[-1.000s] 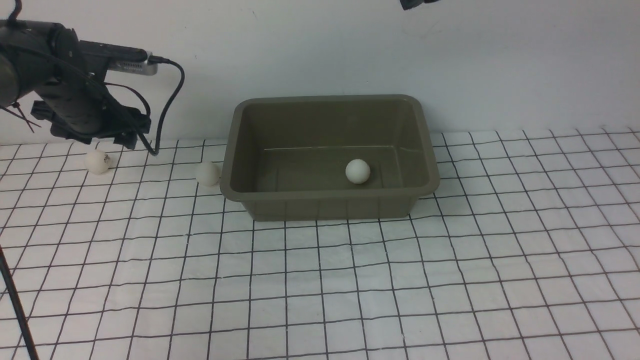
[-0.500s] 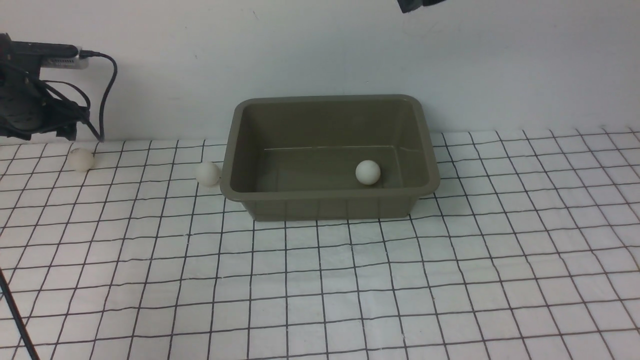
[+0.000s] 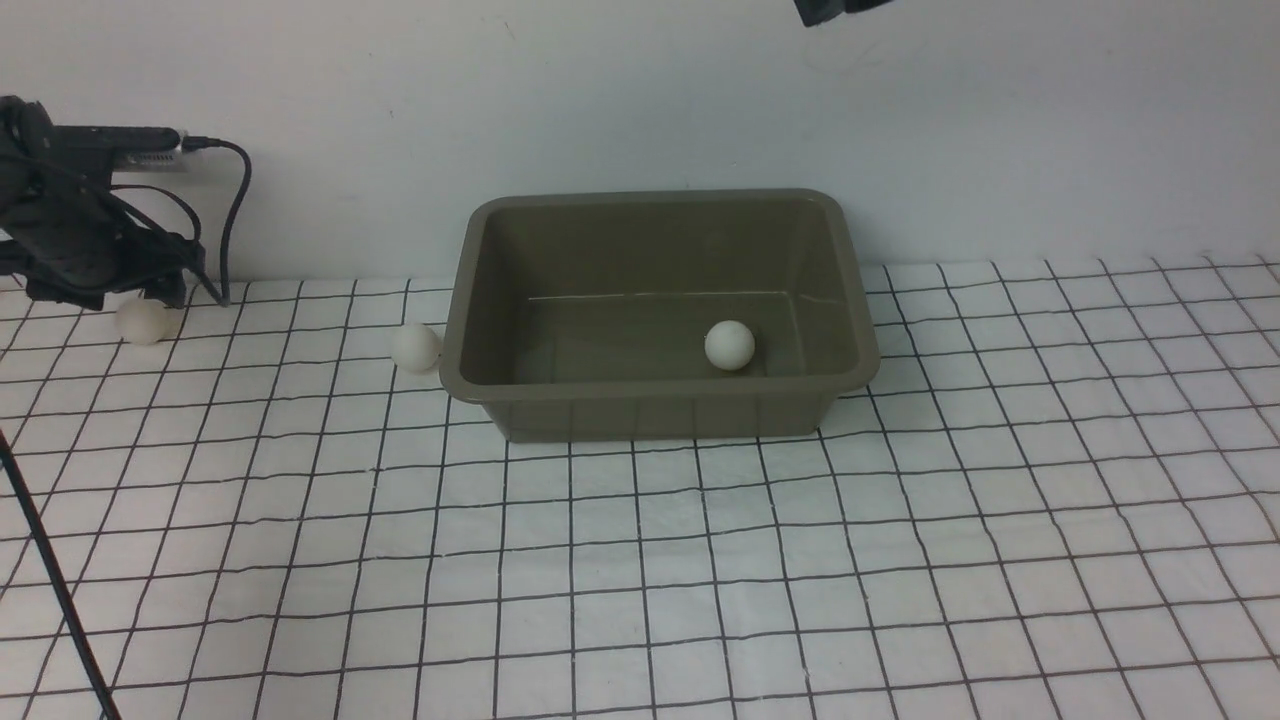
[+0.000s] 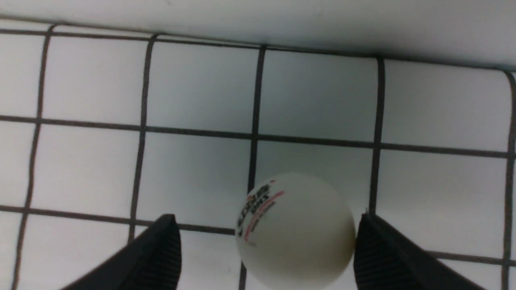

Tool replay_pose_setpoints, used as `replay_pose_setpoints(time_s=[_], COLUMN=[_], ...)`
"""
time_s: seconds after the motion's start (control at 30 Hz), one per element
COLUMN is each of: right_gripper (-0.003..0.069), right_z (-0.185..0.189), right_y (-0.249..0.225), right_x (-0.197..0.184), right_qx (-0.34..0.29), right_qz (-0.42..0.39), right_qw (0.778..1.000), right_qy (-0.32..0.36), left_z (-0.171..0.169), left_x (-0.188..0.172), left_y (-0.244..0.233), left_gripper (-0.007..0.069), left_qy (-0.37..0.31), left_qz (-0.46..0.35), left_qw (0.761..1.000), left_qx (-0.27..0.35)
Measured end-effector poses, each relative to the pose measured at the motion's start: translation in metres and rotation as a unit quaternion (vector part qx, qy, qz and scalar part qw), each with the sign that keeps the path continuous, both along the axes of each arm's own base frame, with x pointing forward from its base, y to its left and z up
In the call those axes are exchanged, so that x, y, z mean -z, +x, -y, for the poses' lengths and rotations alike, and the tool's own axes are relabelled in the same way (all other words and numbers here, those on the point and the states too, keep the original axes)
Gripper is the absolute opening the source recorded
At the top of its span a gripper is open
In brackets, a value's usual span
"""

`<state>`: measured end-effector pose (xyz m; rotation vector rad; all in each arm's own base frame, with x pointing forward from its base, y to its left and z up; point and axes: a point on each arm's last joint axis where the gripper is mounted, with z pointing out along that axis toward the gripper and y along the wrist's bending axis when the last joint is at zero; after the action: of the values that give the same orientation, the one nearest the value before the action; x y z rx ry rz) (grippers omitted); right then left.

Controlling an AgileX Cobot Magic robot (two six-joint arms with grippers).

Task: Put the table tennis balls into the box on the white checkered tablecloth.
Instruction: 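Reach for and grasp a ping pong ball on the table beside the basket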

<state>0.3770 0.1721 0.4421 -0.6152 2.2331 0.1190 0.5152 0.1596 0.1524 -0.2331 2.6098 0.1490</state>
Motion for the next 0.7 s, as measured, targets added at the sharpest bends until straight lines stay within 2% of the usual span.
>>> replay_pose_setpoints(time_s=[0.3, 0.47, 0.6, 0.7], right_gripper=[0.0521, 0.0521, 0.0521, 0.0521], right_z=[0.0, 0.0, 0.0, 0.0], right_y=[0.0, 0.0, 0.0, 0.0], right_x=[0.0, 0.0, 0.0, 0.0], right_qx=[0.0, 0.0, 0.0, 0.0], right_qz=[0.0, 0.0, 0.0, 0.0], right_qw=[1.0, 1.0, 1.0, 1.0], right_qy=[0.0, 0.0, 0.0, 0.0], left_z=[0.0, 0.001, 0.001, 0.0], left_x=[0.017, 0.017, 0.017, 0.017], left_y=[0.004, 0.005, 0.006, 0.007], left_gripper=[0.051, 0.0449, 0.0358, 0.0349], left_qy=[-0.012, -0.016, -0.016, -0.015], left_qz=[0.002, 0.013, 0.018, 0.021], left_qw=[1.0, 1.0, 1.0, 1.0], left_qx=[-0.002, -0.004, -0.004, -0.004])
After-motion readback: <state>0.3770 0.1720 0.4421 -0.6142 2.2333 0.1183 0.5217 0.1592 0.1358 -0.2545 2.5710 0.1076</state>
